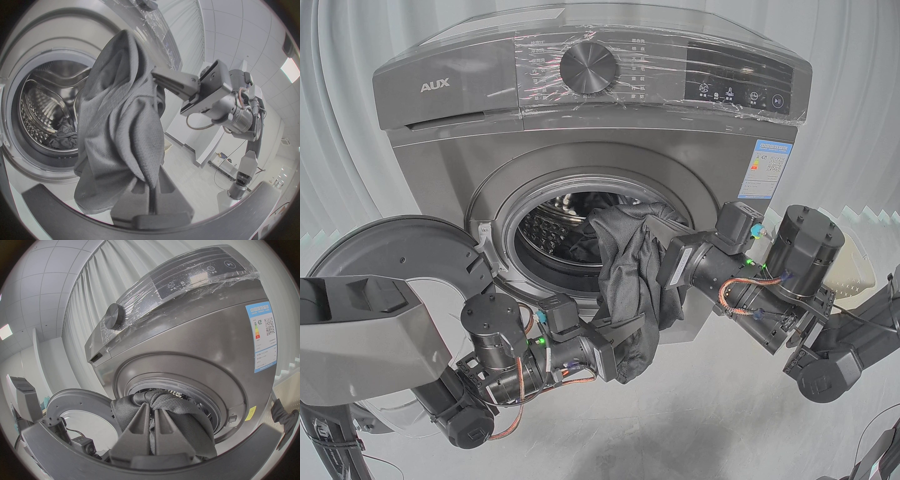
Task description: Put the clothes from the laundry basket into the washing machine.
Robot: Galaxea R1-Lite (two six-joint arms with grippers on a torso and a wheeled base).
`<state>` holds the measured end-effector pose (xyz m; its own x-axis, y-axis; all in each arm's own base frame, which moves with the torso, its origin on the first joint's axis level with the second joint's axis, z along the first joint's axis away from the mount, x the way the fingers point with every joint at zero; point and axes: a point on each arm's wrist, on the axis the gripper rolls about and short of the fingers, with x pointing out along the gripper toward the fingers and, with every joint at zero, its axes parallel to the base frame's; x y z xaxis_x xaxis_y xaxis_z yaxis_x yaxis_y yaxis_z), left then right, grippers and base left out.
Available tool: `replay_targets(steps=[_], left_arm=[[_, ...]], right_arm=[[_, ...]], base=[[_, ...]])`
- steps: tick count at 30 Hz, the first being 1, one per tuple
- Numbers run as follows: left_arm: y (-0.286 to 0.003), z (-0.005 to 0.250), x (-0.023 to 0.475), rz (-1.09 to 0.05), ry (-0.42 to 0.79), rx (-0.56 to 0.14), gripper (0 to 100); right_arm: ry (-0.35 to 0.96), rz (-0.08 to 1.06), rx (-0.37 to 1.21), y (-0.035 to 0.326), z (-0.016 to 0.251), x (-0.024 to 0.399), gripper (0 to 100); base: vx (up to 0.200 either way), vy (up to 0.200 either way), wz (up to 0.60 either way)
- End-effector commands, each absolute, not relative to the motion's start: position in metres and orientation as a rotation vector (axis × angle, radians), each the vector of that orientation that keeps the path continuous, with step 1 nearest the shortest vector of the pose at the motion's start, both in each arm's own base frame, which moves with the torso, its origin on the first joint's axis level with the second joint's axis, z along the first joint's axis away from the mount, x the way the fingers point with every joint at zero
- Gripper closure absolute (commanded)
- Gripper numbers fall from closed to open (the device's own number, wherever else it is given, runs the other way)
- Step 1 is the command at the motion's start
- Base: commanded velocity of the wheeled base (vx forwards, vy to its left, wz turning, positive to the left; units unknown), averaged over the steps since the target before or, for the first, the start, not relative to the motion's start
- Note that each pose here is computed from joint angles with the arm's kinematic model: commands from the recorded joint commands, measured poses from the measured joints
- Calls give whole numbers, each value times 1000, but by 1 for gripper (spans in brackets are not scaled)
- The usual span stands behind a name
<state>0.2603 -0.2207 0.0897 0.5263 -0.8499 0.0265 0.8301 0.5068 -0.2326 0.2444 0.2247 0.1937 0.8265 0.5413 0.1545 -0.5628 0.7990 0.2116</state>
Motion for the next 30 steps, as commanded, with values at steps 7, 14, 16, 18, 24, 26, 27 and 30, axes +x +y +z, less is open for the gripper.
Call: replay_targets(steps=[7,14,16,18,24,26,27,30], left_arm=[[-218,102,254,-1025,63,-233,100],[-217,103,254,-1030,61,-233,100],[-216,107,253,-1033,52,-235,100],[-216,110,252,-1036,41,-236,100],[-215,112,250,-1039,36,-236,100],[-216,114,251,-1040,28,-237,100],[-216,114,251,-1039,26,-237,100],[-216,125,251,-1045,-13,-247,100]], right_arm=[[-85,592,255,225,193,245,100],[-78,592,251,224,191,244,100],[-79,592,252,224,191,244,100],[-78,592,251,224,191,244,100],[-63,600,242,222,184,241,0],[-47,600,235,221,181,240,0],[-43,600,233,220,180,240,0],[-7,593,214,216,171,237,0]], base=[[0,0,0],[0,0,0],[0,0,0],[0,0,0],[0,0,0],[0,0,0],[0,0,0],[0,0,0]])
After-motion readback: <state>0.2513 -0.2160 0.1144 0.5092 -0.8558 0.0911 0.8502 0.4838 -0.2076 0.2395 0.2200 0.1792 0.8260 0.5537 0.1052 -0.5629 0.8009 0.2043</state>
